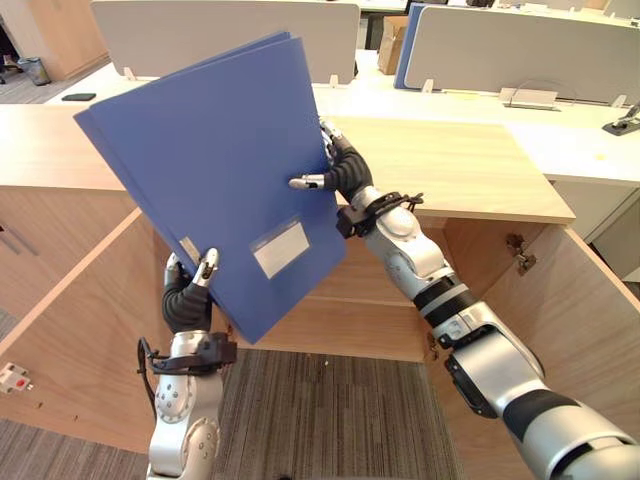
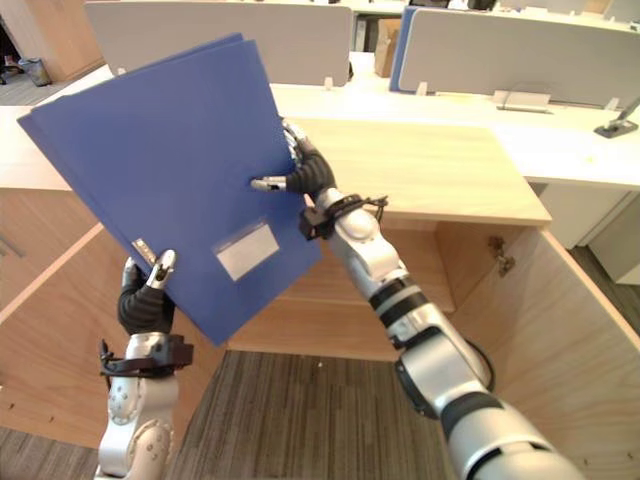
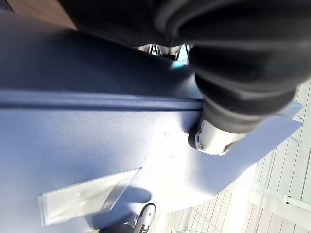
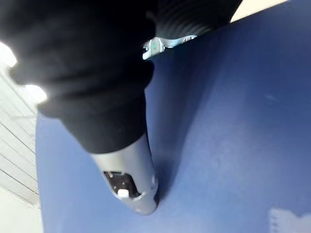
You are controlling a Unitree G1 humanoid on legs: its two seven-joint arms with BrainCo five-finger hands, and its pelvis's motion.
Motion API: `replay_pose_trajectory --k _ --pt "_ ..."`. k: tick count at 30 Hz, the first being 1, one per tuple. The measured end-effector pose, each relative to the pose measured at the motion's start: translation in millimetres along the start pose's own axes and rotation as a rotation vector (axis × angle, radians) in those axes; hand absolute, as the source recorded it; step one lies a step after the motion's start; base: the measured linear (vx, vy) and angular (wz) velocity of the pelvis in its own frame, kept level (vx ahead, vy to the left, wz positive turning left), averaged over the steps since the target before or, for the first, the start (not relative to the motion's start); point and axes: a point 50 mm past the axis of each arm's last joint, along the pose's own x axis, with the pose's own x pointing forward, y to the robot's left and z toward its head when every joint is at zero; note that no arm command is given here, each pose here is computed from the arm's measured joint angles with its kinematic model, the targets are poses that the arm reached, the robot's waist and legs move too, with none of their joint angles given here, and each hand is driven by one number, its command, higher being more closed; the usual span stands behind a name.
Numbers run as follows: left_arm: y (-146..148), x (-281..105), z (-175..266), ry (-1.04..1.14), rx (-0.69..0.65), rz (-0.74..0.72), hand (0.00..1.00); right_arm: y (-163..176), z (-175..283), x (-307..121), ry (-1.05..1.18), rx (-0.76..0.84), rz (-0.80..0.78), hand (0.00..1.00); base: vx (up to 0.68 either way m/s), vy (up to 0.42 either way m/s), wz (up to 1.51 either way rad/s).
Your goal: Walk over to the cabinet, pick up the folder, carry it to the office cabinet, place the folder inside the office cabinet, then close the office cabinet door
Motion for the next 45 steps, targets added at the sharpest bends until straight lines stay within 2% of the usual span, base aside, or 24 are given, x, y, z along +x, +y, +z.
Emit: replay_pose_trajectory --k 3,4,7,8,10,12,16,19,22,28,29,36,38,41,42,44,45 --pt "0.9 -0.3 -1.8 0.008 0.001 0.005 1.00 2.8 3.2 2.0 -0.010 -0.138 -0.013 0.00 -0.02 0.001 0.06" --pt "1.3 -0.4 -2.6 0.011 0.000 0.009 1.00 1.9 5.8 2.9 -0.022 -0.238 -0.040 0.00 -0.03 0.005 0.05" --pt "1.5 0.3 -2.0 0.007 -0.001 0.012 1.00 3.1 6.5 3.5 -0.028 -0.333 -0.061 0.00 -0.02 0.012 0.08" --pt "1.6 0.3 -1.8 0.006 -0.001 0.012 1.00 3.3 6.1 3.3 -0.027 -0.341 -0.062 1.00 -0.02 0.022 0.08" --pt "2.1 0.4 -1.7 0.006 -0.013 0.016 1.00 5.2 4.2 3.0 -0.020 -0.310 -0.039 1.00 -0.01 0.012 0.02" --pt "3.9 0.3 -2.1 0.006 -0.020 0.018 1.00 6.0 -1.3 0.6 0.009 -0.205 0.015 1.00 0.00 0.000 0.00" --pt "15.2 0.5 -6.2 0.029 0.011 -0.006 1.00 -0.7 -32.3 -17.0 0.204 0.026 0.185 1.00 0.00 0.000 0.00" --pt "23.3 2.1 -7.6 0.066 0.083 -0.069 1.00 -2.1 -61.5 -39.6 0.355 0.112 0.247 1.00 0.00 0.000 0.00" --pt "28.1 7.4 -14.0 0.114 0.117 -0.099 1.00 -2.5 -79.8 -56.7 0.418 0.208 0.235 1.00 -0.03 -0.008 -0.02" --pt "30.7 9.0 -22.2 0.176 0.127 -0.128 1.00 -5.9 -87.0 -94.9 0.444 0.263 0.250 1.00 -0.07 -0.009 -0.02" --pt "31.5 9.1 -22.3 0.179 0.132 -0.129 0.00 -5.1 -88.6 -97.5 0.448 0.269 0.250 1.00 -0.10 -0.012 -0.02" --pt "36.0 7.4 -30.6 0.212 0.130 -0.114 0.00 4.0 -113.5 -127.0 0.560 0.329 0.255 1.00 -0.04 -0.022 -0.01" --pt "46.9 3.9 -42.8 0.274 0.145 -0.077 0.00 10.7 -124.1 -138.5 0.625 0.316 0.281 1.00 -0.05 -0.024 0.01" --pt "74.3 -16.6 -77.7 0.470 0.140 0.020 0.00 17.6 -140.0 -150.9 0.739 0.251 0.346 1.00 -0.02 -0.007 -0.01" --pt "89.8 -36.5 -97.5 0.606 0.134 0.064 0.00 19.4 -143.2 -153.8 0.776 0.191 0.396 1.00 -0.03 -0.001 -0.07" --pt "100.3 -57.4 -112.3 0.717 0.117 0.094 0.00 20.0 -142.9 -153.4 0.791 0.119 0.459 1.00 -0.01 0.008 -0.19" --pt "106.5 -89.3 -132.5 0.855 0.068 0.133 0.00 16.6 -145.0 -158.5 0.822 0.008 0.519 1.00 0.01 0.011 -0.26"
